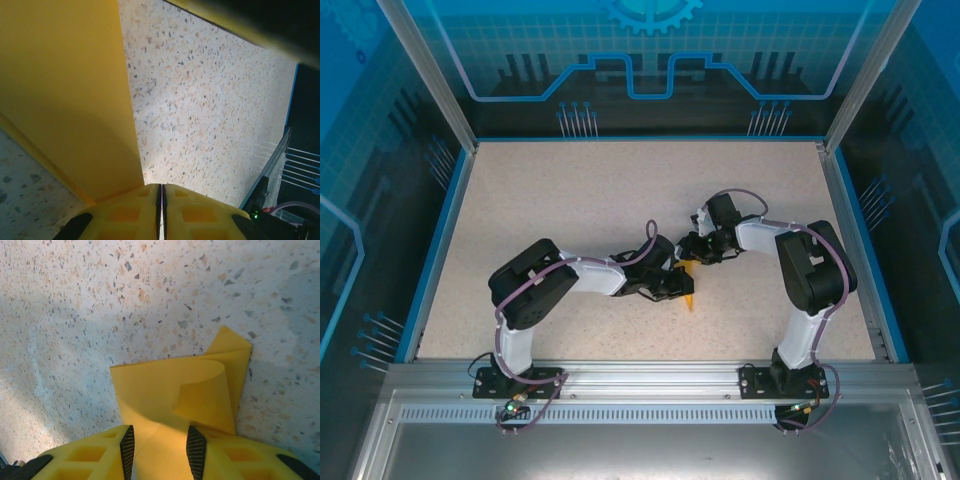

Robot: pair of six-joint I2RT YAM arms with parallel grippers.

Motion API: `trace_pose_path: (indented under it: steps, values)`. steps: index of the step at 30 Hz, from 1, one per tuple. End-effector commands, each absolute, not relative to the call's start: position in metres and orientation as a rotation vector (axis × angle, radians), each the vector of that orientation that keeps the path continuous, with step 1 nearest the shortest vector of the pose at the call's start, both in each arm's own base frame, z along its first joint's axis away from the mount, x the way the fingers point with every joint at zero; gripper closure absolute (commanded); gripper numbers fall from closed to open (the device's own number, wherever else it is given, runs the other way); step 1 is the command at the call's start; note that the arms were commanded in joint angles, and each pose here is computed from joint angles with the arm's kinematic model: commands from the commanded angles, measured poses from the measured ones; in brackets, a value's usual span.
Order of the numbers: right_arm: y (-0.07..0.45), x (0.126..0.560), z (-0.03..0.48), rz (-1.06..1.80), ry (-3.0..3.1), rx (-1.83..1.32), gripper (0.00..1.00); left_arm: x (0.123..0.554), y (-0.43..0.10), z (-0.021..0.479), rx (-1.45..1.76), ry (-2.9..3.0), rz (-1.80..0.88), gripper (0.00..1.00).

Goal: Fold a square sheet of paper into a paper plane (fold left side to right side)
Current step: Fold the wing for the fifth time at the center of the table.

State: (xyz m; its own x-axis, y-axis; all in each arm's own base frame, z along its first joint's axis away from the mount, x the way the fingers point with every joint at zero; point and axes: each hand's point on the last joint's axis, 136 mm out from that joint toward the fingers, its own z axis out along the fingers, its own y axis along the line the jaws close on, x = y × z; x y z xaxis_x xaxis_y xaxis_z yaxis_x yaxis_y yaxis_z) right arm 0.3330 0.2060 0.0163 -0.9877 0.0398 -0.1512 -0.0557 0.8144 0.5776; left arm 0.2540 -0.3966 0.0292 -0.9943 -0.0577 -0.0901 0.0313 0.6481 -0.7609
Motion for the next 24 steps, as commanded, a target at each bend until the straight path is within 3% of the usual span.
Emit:
trace_pose_path:
  steps: [1, 10, 24]
  values:
    - [0.196, 0.301, -0.022, 0.822, 3.026, 0.056, 0.62, 0.226, -0.390, -0.005, -0.078, 2.936, -1.187, 0.89]
    - [0.197, 0.300, -0.024, 0.834, 3.031, 0.054, 0.66, 0.224, -0.390, -0.011, -0.092, 2.969, -1.164, 0.89]
    - [0.207, 0.319, 0.000, 0.958, 2.926, 0.055, 0.63, 0.215, -0.384, -0.027, -0.162, 3.079, -1.055, 0.90]
